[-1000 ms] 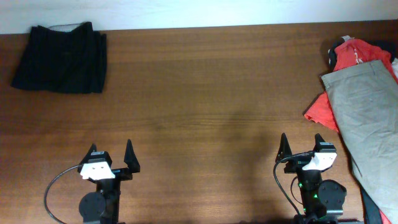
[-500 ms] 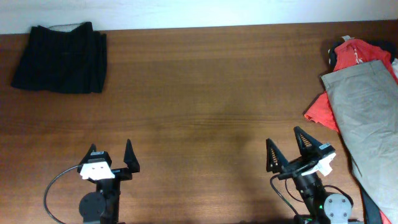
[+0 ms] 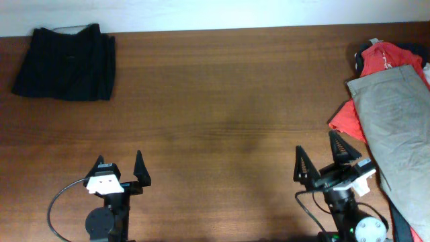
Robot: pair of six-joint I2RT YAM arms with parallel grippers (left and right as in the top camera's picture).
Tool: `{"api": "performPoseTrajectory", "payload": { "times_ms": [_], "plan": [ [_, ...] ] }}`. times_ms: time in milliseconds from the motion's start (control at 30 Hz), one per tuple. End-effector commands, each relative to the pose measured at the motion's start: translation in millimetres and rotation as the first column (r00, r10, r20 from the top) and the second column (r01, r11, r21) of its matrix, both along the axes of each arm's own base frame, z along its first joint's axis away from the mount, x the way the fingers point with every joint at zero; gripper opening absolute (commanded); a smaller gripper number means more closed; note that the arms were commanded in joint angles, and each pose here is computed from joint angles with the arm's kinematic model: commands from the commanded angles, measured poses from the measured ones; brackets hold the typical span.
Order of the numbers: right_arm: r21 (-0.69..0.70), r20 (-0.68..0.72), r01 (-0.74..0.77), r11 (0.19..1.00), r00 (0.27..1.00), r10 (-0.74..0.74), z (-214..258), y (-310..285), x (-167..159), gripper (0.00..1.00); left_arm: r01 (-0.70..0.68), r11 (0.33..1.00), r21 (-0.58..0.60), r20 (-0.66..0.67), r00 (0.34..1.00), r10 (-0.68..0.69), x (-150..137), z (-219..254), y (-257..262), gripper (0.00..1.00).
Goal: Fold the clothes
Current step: 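Reach the right gripper into the clothes pile and grasp the khaki shorts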
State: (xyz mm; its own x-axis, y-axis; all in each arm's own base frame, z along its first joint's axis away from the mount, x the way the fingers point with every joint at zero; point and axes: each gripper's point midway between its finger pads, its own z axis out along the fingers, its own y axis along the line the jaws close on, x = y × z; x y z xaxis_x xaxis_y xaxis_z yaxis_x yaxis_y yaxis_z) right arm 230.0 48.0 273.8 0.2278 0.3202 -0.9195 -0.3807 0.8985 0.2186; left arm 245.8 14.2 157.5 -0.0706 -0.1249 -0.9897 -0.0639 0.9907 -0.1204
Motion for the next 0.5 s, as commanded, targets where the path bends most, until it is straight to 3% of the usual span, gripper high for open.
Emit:
{"api": "performPoseTrajectory", "payload": {
  "times_ms": [0, 100, 300, 400, 467],
  "plan": [
    [-0.026, -0.068, 0.142, 0.99, 0.987, -0.144, 16, -23, 28, 0.99, -0.01, 1.0, 0.006, -0.002, 1.0, 0.01, 0, -1, 2, 0.99],
    [-0.047, -0.231, 0.141, 0.989, 0.962, -0.148, 3, -26, 73, 0.99, -0.01, 1.0, 0.006, -0.002, 1.0, 0.01, 0, -1, 2, 0.99],
    [-0.104, -0.485, 0.053, 0.993, 0.869, -0.097, 36, -26, 165, 0.99, -0.01, 1.0, 0.006, -0.002, 1.0, 0.01, 0, -1, 2, 0.99],
    [-0.216, -0.589, 0.05, 0.975, 0.79, -0.171, 46, -48, 187, 0.99, -0.01, 1.0, 0.006, -0.002, 1.0, 0.01, 0, -1, 2, 0.99],
    [-0.213, -0.648, 0.083, 0.974, 0.734, -0.204, 47, -69, 187, 0.99, -0.01, 1.0, 0.006, -0.002, 1.0, 0.01, 0, -1, 2, 0.99]
  ]
}}
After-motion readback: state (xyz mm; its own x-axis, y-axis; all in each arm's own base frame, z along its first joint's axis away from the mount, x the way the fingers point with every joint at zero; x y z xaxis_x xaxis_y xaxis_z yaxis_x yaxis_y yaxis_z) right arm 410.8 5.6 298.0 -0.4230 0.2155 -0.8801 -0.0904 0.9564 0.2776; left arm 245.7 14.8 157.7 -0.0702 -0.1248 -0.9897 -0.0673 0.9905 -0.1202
